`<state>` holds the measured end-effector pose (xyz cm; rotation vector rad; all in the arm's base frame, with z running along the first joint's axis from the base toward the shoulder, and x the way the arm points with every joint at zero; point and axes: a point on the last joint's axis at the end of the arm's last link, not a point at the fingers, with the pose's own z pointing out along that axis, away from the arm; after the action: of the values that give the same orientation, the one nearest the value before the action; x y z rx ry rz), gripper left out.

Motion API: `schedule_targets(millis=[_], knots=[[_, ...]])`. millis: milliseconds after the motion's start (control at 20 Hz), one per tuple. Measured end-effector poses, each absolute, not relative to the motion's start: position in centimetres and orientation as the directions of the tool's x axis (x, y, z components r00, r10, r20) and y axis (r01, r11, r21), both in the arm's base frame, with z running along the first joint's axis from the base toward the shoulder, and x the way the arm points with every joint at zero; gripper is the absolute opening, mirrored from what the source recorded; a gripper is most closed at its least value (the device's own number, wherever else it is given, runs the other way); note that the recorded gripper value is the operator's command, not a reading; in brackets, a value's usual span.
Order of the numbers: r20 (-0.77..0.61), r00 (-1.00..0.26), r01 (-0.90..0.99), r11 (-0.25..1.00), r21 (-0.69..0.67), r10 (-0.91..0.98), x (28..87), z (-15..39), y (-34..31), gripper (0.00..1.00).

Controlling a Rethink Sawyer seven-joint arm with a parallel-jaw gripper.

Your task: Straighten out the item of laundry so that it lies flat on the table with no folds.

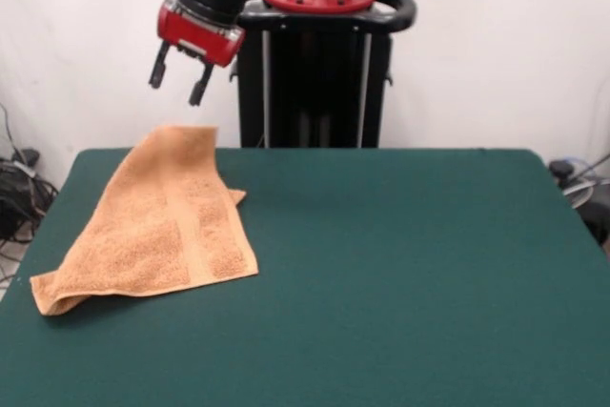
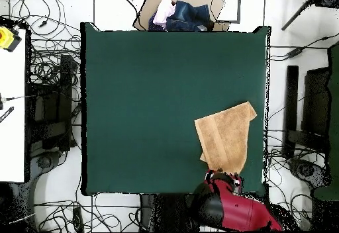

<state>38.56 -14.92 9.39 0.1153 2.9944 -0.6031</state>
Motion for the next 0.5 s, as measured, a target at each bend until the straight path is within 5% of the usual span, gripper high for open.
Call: schedule_targets(millis=[500], knots=[[-0.116, -0.993, 0.079, 0.922, -0.379, 0.037, 38.69, 8.7, -14.68, 1.0]])
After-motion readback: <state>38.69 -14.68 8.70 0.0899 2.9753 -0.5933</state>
